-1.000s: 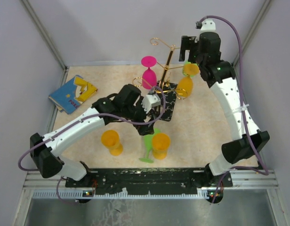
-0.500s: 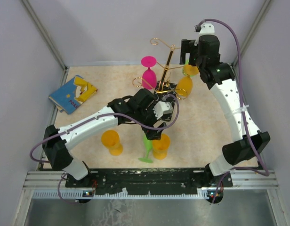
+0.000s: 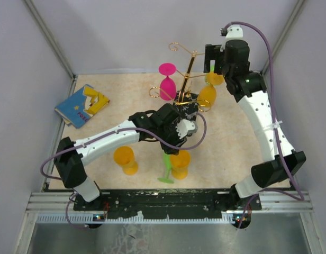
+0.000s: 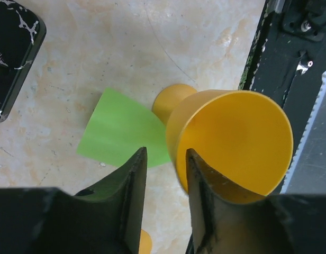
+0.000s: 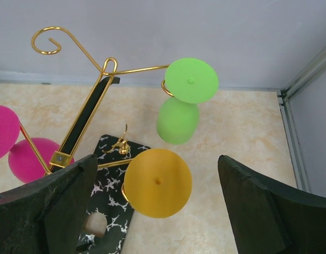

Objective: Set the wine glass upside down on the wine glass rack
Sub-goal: Pick up the wine glass at the center of the board, then turn the wine glass upside down at the wine rack.

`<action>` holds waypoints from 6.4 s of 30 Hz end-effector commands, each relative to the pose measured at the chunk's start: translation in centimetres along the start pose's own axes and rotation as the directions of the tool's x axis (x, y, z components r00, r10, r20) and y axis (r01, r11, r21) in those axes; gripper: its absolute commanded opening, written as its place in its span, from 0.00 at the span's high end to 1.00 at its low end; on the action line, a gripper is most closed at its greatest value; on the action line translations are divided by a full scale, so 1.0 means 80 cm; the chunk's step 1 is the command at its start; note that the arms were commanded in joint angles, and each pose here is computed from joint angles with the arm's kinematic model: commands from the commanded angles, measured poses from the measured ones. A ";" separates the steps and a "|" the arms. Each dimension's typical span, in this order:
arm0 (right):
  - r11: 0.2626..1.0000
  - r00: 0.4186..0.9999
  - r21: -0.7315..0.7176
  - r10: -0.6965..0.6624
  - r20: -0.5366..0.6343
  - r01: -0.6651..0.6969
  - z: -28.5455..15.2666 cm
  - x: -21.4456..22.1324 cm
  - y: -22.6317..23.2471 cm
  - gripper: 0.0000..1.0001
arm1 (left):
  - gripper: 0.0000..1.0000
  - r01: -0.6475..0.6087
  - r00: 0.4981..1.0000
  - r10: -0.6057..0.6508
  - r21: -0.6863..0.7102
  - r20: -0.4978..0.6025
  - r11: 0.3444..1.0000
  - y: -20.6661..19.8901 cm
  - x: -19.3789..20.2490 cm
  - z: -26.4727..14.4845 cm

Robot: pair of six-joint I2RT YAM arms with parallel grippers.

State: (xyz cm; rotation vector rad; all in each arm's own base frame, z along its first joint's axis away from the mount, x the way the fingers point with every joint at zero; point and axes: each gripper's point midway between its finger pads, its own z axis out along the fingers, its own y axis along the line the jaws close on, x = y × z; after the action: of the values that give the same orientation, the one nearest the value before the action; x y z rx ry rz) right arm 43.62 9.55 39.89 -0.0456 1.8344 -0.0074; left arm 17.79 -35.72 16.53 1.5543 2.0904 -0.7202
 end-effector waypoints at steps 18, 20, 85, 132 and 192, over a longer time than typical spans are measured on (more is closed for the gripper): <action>1.000 0.999 -0.004 -0.015 0.045 0.016 -0.025 -0.027 -0.011 0.01 | 1.00 -0.209 0.955 0.214 -0.046 0.205 0.977 -0.010 -0.120 -0.059; 1.000 1.000 -0.014 0.014 0.028 -0.013 -0.022 -0.028 -0.016 0.01 | 1.00 -0.262 0.915 0.272 -0.074 0.298 0.962 -0.017 -0.150 -0.086; 0.402 0.692 -0.724 0.707 -0.143 -0.561 -0.094 -0.116 0.110 0.11 | 1.00 0.550 0.130 0.918 -0.798 0.374 0.247 0.136 -0.230 -0.347; 0.287 0.720 -0.796 0.648 -0.248 -0.533 -0.078 -0.105 0.184 0.69 | 1.00 0.458 0.085 0.881 -0.804 0.466 0.381 0.142 -0.257 -0.301; 0.814 0.895 -0.544 0.381 0.231 -0.205 -0.097 -0.113 0.088 1.00 | 0.04 0.352 0.275 0.682 -0.731 0.678 0.584 0.159 -0.228 -0.274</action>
State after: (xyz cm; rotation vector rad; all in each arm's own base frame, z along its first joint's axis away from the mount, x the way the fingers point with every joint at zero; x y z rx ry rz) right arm 42.03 18.52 45.91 -0.0657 1.5596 0.7408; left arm 33.82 -32.24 38.46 0.5001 0.8304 -0.1608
